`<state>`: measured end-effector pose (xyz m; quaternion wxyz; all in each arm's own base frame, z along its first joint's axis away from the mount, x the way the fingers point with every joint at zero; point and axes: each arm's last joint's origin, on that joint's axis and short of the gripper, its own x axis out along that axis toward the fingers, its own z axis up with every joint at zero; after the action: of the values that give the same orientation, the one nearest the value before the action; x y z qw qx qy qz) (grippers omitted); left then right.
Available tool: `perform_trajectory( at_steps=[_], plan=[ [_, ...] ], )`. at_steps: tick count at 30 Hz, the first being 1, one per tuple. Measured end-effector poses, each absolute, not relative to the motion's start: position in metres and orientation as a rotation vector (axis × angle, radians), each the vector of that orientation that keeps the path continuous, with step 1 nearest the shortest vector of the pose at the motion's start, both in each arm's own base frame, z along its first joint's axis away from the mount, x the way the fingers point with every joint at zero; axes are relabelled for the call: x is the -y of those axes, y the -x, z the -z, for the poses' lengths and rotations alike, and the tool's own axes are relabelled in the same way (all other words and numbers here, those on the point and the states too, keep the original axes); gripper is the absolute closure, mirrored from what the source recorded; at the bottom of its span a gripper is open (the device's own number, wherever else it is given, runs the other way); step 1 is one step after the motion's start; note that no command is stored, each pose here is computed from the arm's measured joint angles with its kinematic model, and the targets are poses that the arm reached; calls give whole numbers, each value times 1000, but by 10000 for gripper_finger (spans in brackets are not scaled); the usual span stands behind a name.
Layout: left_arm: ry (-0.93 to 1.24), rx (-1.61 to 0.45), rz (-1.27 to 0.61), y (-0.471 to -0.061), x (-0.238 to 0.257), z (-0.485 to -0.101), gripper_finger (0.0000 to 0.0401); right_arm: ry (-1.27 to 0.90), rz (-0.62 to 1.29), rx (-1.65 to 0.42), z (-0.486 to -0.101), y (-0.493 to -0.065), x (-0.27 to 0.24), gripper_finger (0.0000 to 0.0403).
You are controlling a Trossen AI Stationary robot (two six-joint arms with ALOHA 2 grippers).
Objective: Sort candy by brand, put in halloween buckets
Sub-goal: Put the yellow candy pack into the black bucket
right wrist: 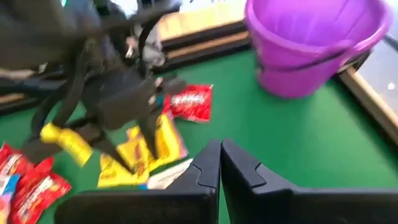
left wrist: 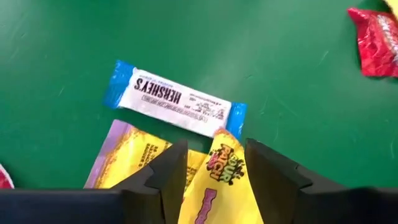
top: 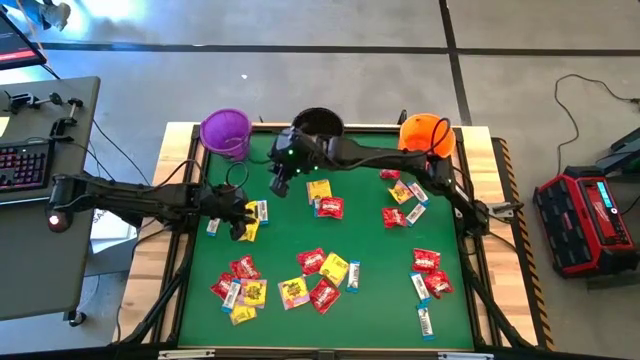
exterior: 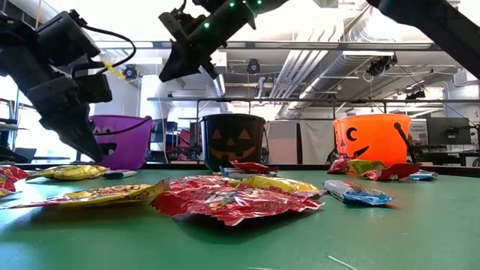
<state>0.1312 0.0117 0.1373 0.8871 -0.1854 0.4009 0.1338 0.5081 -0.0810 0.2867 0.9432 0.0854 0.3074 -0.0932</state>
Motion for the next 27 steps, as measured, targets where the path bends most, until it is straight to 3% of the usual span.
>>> perform_trajectory(
  at_steps=[6,18,22,27],
  plan=[
    [420,-855,-249,-133,-11,-135,226,-147,223,-593,-305,-491,67,403],
    [425,-960,-270,-137,-11,-122,220,-129,468,-547,-334,-392,65,403],
    [428,-966,-272,-138,-11,-121,240,-168,538,-502,-334,-360,62,403],
    [427,-979,-262,-140,-11,-128,300,-210,627,-487,-326,-328,59,403]
  ],
)
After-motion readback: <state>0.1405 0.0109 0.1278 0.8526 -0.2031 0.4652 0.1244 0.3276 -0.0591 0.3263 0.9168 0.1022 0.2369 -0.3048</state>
